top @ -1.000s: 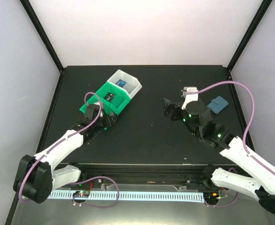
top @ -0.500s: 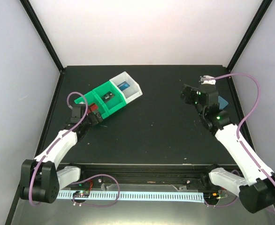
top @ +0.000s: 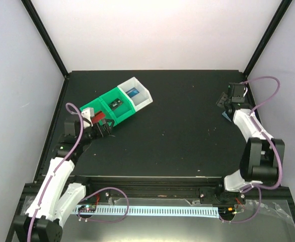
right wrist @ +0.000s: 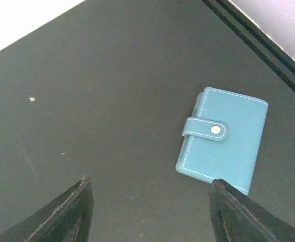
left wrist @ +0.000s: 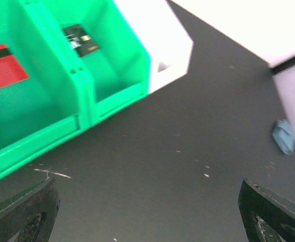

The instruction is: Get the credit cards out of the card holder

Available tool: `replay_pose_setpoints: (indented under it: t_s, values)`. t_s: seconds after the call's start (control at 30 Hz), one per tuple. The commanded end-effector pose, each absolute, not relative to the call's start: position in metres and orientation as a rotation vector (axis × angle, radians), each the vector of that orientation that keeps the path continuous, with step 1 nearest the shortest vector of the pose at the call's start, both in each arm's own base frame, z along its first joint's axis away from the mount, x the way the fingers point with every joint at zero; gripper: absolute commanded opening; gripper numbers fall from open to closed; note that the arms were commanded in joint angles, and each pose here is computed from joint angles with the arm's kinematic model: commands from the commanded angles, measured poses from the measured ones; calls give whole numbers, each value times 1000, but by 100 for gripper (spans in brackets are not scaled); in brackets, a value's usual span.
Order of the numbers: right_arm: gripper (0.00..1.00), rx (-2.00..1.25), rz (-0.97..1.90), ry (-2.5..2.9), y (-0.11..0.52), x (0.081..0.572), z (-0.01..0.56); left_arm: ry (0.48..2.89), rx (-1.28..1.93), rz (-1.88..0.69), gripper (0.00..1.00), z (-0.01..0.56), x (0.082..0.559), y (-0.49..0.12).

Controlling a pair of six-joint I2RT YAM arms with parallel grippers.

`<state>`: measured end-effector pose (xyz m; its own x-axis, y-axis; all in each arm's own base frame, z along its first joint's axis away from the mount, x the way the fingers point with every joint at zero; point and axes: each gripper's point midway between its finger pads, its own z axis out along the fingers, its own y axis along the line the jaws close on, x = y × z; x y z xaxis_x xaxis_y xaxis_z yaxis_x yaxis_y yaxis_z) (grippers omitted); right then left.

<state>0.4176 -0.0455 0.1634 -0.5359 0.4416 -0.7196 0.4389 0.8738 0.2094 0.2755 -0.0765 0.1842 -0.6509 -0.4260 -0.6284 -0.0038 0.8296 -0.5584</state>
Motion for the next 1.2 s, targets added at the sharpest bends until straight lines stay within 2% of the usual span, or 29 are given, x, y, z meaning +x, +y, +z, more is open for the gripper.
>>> replay_pose_setpoints:
  t_s: [0.0,0.1,0.23,0.57,1.17]
  values:
    - [63,636,-88,2237,-69,436,153,2149,-81,-849,99,226,241,-105]
    - [62,666,-155,2283,-87,444,132,2107,47,-857,99,243,223,-111]
    - [63,663,-80,2372,-98,461,99,2086,128,-829,99,248,207,-112]
    - [63,749,-164,2484,-127,466,59,2088,156,-836,99,244,205,-116]
    - [63,627,-71,2661,-102,460,36,2071,141,-797,99,242,207,-112]
